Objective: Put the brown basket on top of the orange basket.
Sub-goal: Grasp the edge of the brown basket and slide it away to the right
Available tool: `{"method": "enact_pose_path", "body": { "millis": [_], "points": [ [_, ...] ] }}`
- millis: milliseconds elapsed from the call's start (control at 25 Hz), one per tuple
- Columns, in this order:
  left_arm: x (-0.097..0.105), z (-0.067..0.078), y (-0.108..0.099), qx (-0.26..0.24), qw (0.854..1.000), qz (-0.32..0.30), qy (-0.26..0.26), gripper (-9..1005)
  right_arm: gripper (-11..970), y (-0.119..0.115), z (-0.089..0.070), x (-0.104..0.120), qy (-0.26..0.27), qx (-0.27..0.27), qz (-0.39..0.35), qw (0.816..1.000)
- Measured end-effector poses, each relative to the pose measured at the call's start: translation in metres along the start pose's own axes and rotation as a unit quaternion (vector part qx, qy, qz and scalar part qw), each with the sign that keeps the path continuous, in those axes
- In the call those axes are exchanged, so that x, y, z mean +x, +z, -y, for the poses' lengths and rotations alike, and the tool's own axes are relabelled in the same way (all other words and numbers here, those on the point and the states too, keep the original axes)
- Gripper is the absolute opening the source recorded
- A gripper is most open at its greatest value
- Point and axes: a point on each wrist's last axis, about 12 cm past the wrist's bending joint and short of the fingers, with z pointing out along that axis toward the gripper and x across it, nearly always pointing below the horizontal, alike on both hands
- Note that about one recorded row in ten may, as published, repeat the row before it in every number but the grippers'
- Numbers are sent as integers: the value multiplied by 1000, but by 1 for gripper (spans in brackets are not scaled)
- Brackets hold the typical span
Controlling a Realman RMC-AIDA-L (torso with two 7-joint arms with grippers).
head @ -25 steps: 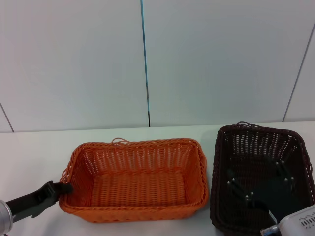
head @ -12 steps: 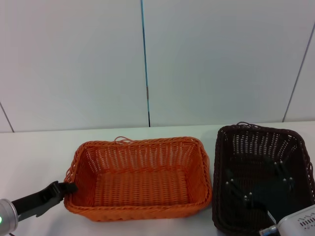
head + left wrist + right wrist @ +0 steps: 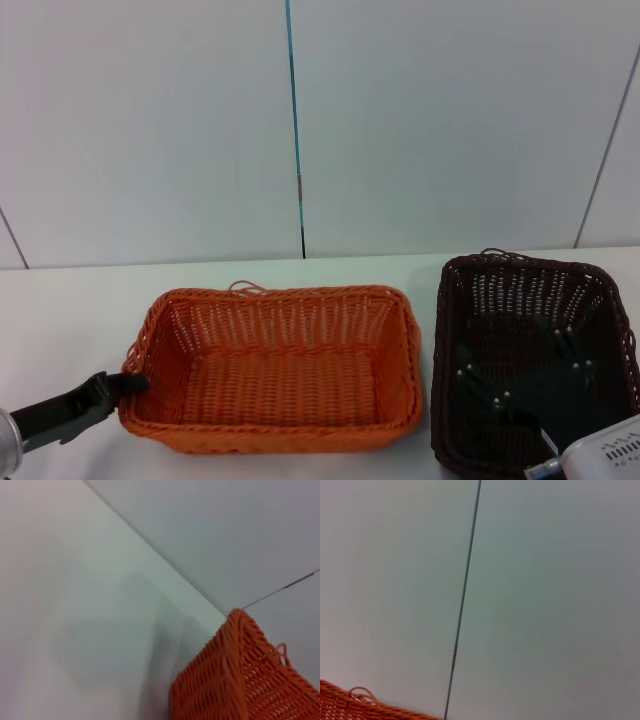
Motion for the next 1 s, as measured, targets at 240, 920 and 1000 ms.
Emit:
{"method": "enact_pose_path", "body": {
  "millis": [240, 920, 1000],
  "points": [
    [-2, 0, -1, -1, 1000, -6, 12, 405, 923, 0, 0, -1, -1, 0, 1, 1000],
    [-39, 24, -23, 19, 986, 100, 134, 897, 922, -2, -2, 3, 0, -5, -5, 1000],
    [-46, 28, -22, -5, 976, 114, 185, 945, 922, -2, -2, 4, -2, -5, -6, 1000]
  ]
}}
